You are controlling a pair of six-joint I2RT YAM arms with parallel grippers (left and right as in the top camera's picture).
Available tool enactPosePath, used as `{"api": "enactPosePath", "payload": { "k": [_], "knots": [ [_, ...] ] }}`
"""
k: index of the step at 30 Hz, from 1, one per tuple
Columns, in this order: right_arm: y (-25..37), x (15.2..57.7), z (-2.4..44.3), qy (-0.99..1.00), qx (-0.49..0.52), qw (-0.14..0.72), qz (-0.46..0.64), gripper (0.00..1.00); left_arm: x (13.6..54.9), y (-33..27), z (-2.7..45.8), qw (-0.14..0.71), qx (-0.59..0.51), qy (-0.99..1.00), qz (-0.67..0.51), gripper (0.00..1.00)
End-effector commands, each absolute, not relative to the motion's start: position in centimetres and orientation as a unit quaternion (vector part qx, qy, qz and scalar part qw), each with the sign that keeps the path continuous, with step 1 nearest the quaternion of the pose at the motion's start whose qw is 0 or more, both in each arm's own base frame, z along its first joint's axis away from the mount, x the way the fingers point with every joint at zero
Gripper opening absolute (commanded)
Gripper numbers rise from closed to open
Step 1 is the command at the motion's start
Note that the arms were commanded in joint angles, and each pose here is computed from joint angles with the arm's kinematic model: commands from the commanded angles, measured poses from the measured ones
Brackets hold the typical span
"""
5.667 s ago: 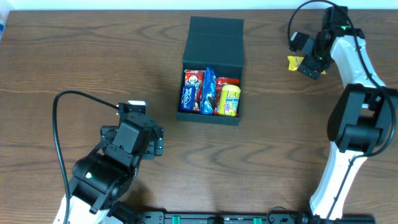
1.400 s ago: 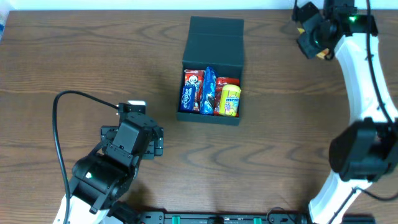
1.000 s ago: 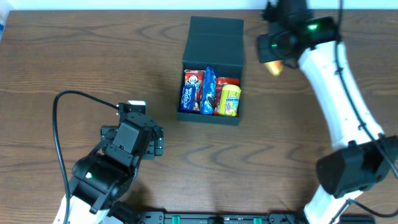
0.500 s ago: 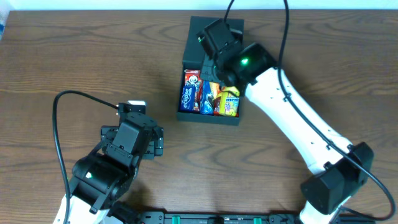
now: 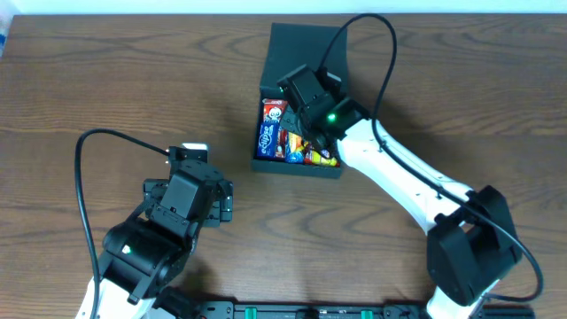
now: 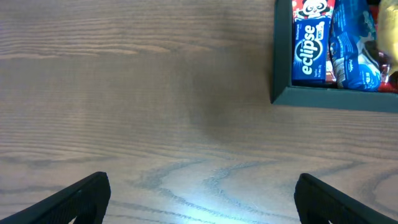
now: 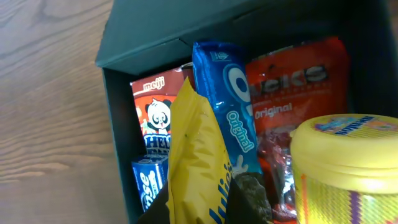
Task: Pack container
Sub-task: 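Lift the Julie's wrapper and carry it over the box with the right gripper, then push the Julie's wrapper down into the box's right side and release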
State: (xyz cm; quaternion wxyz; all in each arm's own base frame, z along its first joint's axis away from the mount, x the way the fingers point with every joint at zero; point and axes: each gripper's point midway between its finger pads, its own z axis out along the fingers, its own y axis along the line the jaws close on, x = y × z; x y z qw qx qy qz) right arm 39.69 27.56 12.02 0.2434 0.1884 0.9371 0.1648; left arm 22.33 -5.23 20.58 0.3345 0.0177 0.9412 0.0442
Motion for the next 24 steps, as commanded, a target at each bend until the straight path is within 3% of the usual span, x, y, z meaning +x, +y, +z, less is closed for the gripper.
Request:
{"api": "enactPosePath", "payload": {
  "k": [1, 21, 23, 24],
  "knots": [
    [27.9, 39.8, 12.2, 0.931, 0.196, 0.25, 0.178, 0.02, 22.4, -4.8, 20.6, 0.336, 0.013, 0.94, 0.055, 0.95],
    [26.5, 39.1, 9.1, 0.942, 0.214, 0.224, 0.129, 0.02, 22.4, -4.8, 20.6, 0.336, 0.013, 0.94, 0.055, 0.96],
    [26.2, 39.2, 9.2, 0.941, 0.216, 0.231, 0.124, 0.08, 22.4, -4.8, 20.6, 0.336, 0.013, 0.94, 0.055, 0.95],
    [26.1, 39.3, 9.2, 0.94, 0.217, 0.233, 0.121, 0.17, 22.4, -4.8, 20.6, 0.336, 0.013, 0.94, 0.055, 0.95]
  ]
}}
